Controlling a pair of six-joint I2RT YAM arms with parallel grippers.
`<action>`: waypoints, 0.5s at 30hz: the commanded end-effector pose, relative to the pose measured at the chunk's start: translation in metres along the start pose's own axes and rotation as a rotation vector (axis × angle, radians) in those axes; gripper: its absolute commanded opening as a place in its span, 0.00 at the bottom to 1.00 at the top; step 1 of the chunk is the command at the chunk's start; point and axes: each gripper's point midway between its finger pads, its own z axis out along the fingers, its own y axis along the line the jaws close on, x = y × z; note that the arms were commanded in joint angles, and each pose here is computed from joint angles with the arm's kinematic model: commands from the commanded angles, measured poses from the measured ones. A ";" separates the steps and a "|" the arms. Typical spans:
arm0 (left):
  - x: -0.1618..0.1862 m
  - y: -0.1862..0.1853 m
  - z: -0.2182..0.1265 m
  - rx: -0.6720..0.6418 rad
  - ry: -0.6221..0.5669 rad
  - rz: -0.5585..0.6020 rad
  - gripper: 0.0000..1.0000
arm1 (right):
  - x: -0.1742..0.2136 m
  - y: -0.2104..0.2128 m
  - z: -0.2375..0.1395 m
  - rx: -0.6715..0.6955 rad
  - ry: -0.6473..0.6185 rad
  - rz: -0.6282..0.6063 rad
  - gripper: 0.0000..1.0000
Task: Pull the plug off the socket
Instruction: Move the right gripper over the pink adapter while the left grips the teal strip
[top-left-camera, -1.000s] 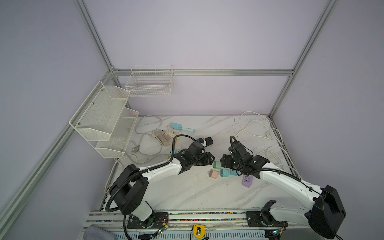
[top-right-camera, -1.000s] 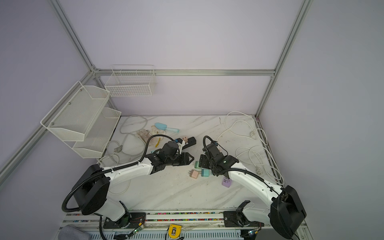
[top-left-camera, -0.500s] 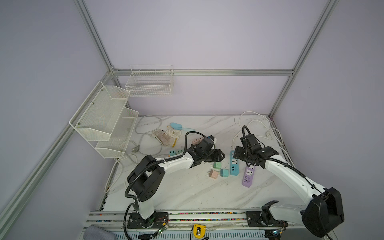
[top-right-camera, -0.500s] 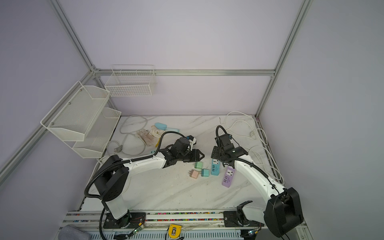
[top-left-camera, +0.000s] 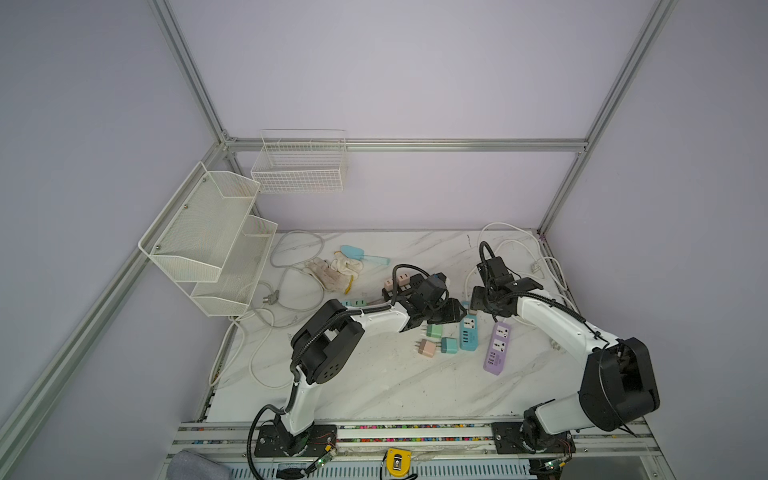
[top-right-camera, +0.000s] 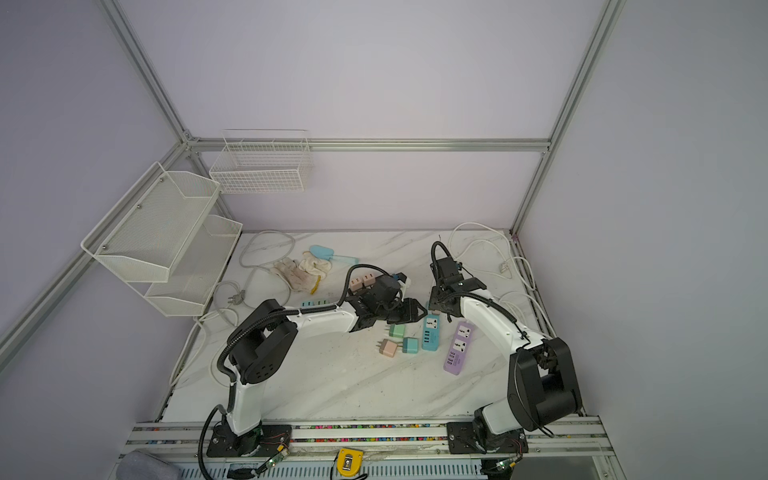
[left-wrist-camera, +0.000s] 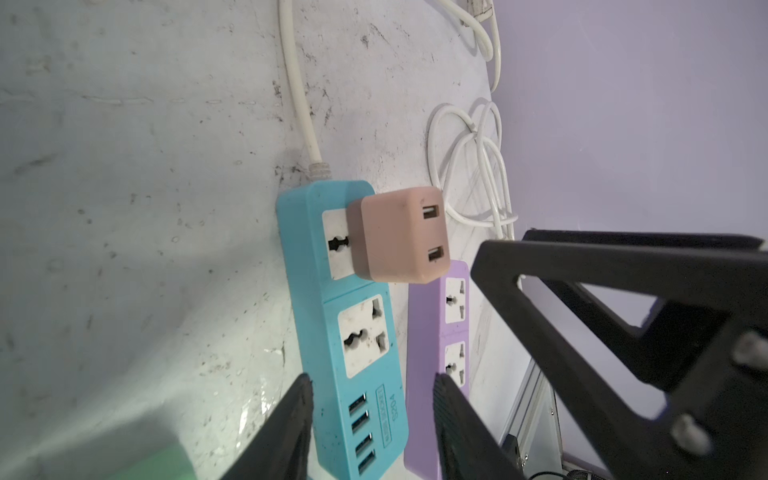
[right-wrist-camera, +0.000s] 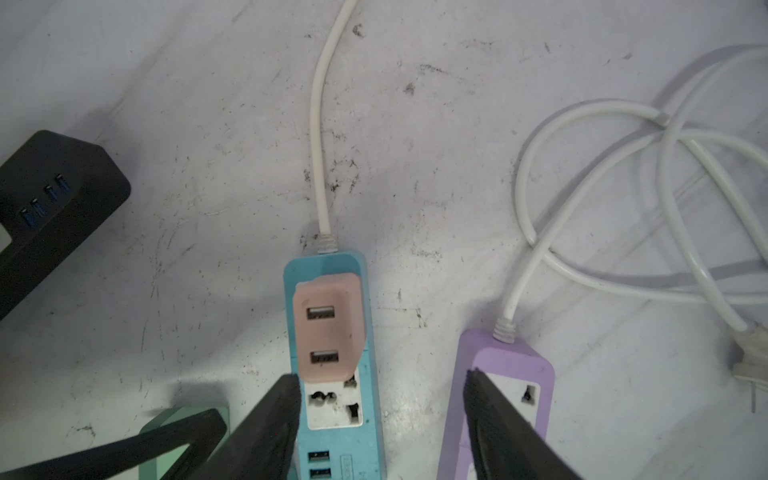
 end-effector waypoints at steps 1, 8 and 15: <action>-0.031 -0.042 -0.002 0.101 -0.069 0.014 0.46 | -0.011 0.003 0.002 -0.015 -0.013 -0.018 0.64; -0.030 -0.030 0.019 0.080 -0.058 0.011 0.42 | -0.012 0.018 0.013 -0.086 0.007 -0.027 0.61; -0.025 -0.018 0.035 0.062 -0.037 -0.002 0.37 | -0.012 0.021 0.027 -0.082 0.023 -0.034 0.59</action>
